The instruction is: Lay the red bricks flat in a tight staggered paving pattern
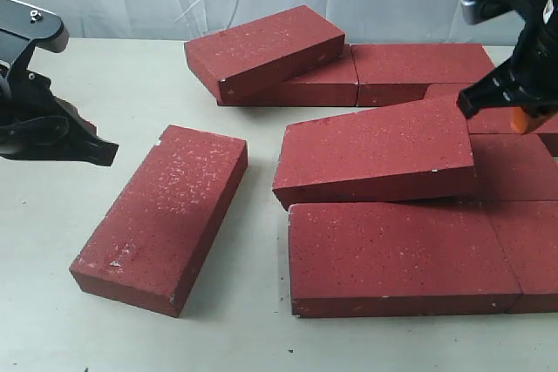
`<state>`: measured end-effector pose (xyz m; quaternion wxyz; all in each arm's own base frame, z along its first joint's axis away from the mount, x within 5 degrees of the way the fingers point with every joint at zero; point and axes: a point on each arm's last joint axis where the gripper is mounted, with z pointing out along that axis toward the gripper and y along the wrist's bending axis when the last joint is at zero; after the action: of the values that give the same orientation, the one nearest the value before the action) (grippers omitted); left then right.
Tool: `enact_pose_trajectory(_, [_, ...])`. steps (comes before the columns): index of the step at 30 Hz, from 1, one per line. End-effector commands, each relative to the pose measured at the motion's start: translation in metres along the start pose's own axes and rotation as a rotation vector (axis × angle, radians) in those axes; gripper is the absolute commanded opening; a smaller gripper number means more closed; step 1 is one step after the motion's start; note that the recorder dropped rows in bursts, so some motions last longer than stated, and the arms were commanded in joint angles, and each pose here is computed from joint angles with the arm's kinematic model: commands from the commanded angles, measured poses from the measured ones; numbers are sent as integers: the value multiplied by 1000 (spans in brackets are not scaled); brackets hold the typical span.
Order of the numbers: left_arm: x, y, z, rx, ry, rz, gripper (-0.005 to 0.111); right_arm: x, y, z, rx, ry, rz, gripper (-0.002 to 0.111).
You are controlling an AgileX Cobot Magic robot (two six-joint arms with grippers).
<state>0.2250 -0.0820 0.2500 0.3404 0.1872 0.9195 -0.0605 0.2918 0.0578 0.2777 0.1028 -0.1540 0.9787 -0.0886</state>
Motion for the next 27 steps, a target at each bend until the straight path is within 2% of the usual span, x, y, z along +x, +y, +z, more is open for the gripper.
enact_pose_trajectory(1, [0,-1,-1,8,-19,-7,0,-4,3,15,-20,-52,-14,-1])
enact_pose_trajectory(10, [-1,-1,-1,7,-26,-8,0,-21,6,47,9,-55,-75,-1])
enact_pose_trajectory(18, [-2,-1,-1,5,-38,-8,0,-29,25,57,-148,-95,-50,-1])
enact_pose_trajectory(27, [-3,-1,-1,6,-47,-13,0,-37,61,49,-216,-181,-100,-1])
